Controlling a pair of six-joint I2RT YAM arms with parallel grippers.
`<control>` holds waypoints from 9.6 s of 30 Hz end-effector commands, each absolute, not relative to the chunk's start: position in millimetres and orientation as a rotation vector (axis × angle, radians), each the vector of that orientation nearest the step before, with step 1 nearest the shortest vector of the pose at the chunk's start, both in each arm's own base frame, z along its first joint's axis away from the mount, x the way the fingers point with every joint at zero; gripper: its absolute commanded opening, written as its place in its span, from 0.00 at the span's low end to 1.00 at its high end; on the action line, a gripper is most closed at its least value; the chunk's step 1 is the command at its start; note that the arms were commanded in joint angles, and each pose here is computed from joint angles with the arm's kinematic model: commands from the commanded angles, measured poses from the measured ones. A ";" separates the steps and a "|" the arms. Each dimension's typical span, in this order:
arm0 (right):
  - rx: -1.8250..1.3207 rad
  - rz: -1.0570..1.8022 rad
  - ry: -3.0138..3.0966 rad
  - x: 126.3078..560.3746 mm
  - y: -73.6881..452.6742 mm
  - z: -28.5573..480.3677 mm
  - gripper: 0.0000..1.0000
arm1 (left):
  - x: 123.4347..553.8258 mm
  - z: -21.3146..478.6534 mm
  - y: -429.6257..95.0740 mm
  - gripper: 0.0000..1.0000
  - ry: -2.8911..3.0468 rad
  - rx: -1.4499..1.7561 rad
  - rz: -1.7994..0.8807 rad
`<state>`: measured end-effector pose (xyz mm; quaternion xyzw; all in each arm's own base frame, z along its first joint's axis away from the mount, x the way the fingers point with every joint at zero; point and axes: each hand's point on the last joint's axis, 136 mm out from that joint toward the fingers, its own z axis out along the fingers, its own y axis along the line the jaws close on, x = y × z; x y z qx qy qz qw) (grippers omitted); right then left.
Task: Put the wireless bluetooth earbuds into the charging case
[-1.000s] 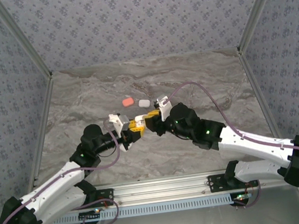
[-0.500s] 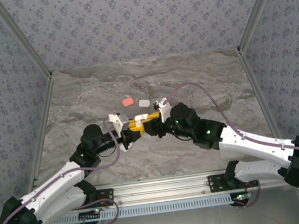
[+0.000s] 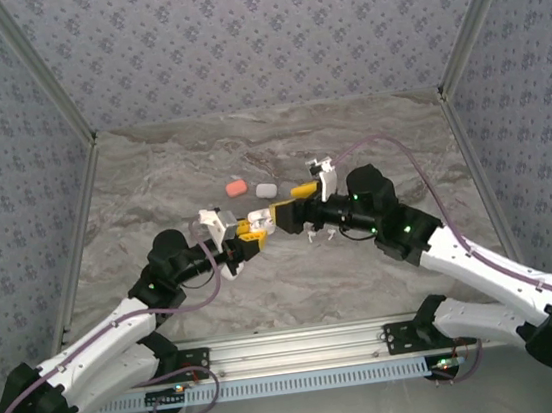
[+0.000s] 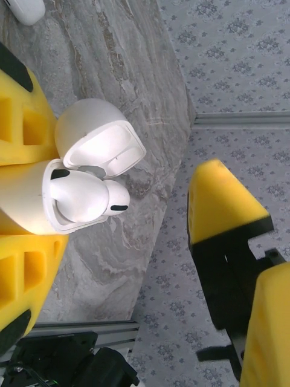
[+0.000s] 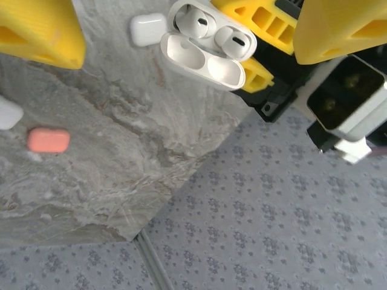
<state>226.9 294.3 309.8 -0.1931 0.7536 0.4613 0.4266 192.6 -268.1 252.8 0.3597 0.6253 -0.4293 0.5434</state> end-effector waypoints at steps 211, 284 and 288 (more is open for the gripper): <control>-1.107 0.437 1.624 230.1 245.4 253.0 0.97 | 233.4 264.9 -325.3 0.16 1.923 0.594 -1.404; -0.642 0.682 1.874 279.1 208.3 291.6 0.98 | 201.0 255.1 -293.0 0.00 1.549 0.916 -1.074; -0.601 0.697 2.046 275.3 195.6 262.9 0.97 | 196.9 248.9 -285.1 0.00 1.560 0.902 -1.054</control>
